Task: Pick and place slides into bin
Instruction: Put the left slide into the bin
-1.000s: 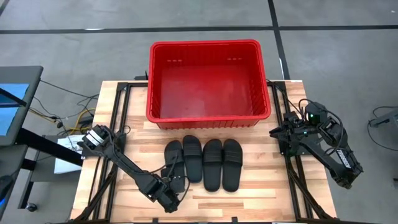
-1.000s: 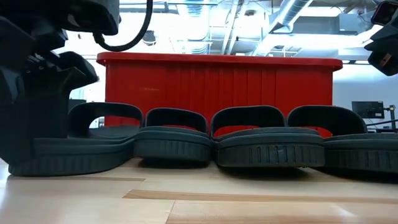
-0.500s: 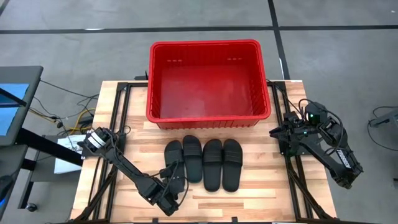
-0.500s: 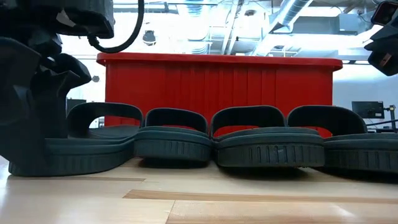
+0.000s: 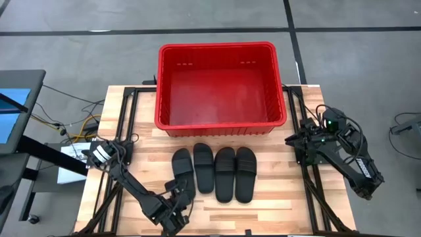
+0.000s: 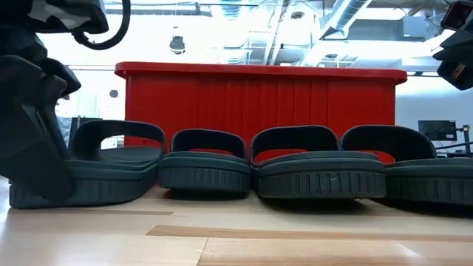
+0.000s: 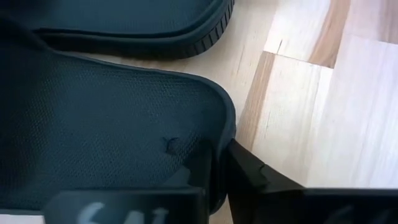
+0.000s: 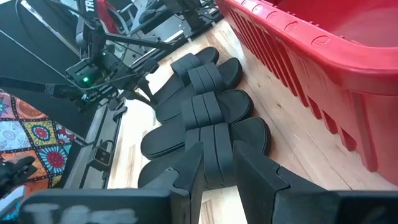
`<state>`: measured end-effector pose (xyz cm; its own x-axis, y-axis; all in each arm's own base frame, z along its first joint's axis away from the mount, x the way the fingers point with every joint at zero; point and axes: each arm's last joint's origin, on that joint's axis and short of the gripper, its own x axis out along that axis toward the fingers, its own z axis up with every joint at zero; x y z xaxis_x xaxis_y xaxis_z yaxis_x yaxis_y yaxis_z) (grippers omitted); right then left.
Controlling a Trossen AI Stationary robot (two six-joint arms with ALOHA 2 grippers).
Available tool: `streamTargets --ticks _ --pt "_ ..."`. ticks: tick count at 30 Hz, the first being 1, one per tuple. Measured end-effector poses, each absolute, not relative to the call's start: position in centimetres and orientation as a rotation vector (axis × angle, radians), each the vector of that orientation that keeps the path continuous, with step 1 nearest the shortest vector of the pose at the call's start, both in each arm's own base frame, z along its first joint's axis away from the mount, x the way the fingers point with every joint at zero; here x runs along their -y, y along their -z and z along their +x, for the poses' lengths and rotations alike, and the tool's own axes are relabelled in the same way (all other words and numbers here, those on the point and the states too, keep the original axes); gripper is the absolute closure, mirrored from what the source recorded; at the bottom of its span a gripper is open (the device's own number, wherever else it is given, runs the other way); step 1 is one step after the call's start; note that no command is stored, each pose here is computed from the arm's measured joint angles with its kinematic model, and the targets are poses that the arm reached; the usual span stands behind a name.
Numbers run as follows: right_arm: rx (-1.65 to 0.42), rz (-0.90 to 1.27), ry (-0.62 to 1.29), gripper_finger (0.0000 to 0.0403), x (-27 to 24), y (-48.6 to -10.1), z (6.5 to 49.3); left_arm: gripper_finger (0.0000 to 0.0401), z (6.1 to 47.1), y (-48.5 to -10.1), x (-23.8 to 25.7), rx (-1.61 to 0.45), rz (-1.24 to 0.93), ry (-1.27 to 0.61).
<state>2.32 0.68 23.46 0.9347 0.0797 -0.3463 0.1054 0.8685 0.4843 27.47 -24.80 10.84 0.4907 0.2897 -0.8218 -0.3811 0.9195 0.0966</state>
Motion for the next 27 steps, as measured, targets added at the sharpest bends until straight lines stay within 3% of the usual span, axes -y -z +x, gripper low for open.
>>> streamTargets --ticks 27 --pt "-0.367 0.521 0.014 0.0326 -0.7 -23.5 2.3 0.0401 29.6 -20.7 31.1 -0.856 -0.136 -0.227"
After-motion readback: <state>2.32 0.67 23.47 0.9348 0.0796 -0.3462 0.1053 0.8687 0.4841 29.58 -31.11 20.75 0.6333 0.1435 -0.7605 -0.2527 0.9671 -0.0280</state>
